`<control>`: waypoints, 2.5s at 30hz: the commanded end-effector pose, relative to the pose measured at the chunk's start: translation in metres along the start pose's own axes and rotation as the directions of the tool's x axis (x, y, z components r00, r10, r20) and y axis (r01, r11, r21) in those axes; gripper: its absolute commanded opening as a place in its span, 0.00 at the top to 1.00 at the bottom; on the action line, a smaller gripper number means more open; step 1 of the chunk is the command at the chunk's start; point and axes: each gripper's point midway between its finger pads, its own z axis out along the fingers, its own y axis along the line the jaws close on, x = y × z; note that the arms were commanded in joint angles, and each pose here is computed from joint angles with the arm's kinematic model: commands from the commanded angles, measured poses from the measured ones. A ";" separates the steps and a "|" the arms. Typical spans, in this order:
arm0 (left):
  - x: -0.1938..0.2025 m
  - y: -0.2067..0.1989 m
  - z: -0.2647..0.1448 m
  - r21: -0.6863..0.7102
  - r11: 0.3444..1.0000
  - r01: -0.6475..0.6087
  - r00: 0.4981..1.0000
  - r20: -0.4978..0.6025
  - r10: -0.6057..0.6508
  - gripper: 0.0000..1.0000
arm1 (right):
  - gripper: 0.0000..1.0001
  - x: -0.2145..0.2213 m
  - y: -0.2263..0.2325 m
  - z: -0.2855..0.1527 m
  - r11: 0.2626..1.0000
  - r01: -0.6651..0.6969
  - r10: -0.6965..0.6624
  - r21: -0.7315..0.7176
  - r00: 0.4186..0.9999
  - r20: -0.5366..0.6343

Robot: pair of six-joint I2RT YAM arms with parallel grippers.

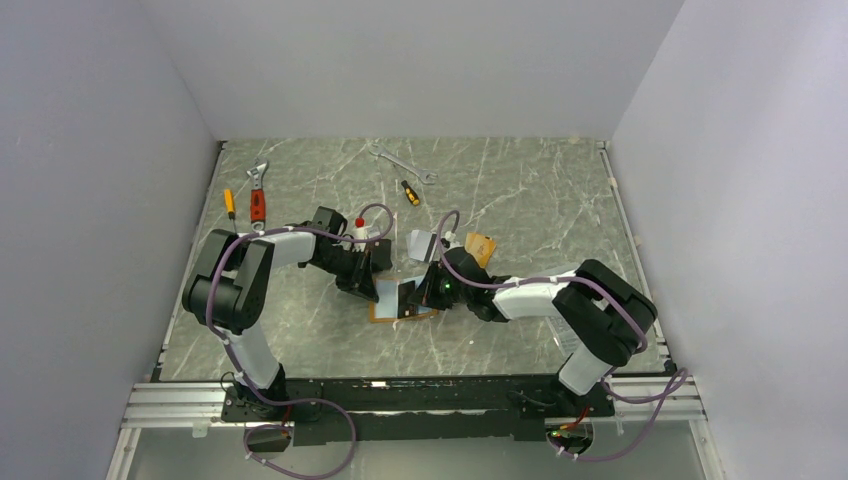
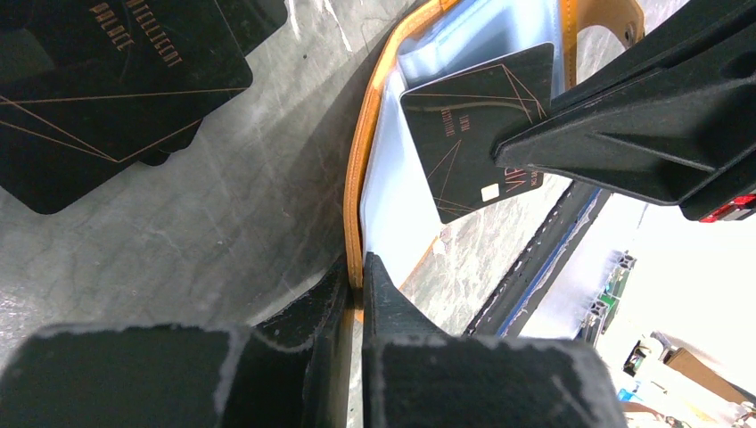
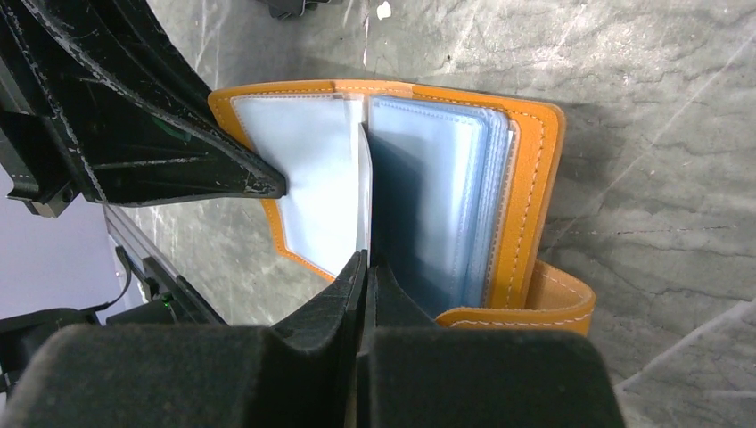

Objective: Put the credit cards into the card holder
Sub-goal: Insert the credit card into the card holder.

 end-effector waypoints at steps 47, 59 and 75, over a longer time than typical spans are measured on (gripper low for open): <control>-0.006 -0.009 -0.001 -0.016 0.998 -0.067 0.998 0.003 0.067 0.84 | 1.00 0.054 -0.058 0.010 0.992 0.018 0.010 0.125 0.976 -0.218; -0.007 -0.012 -0.001 -0.007 0.997 -0.077 0.997 0.001 0.077 0.79 | 1.00 0.058 -0.047 0.019 0.998 0.041 -0.028 0.038 0.957 -0.289; -0.012 -0.024 -0.005 0.092 0.992 -0.088 0.996 0.038 0.084 0.70 | 0.43 0.043 -0.030 0.011 0.974 0.196 -0.166 0.119 0.961 -0.220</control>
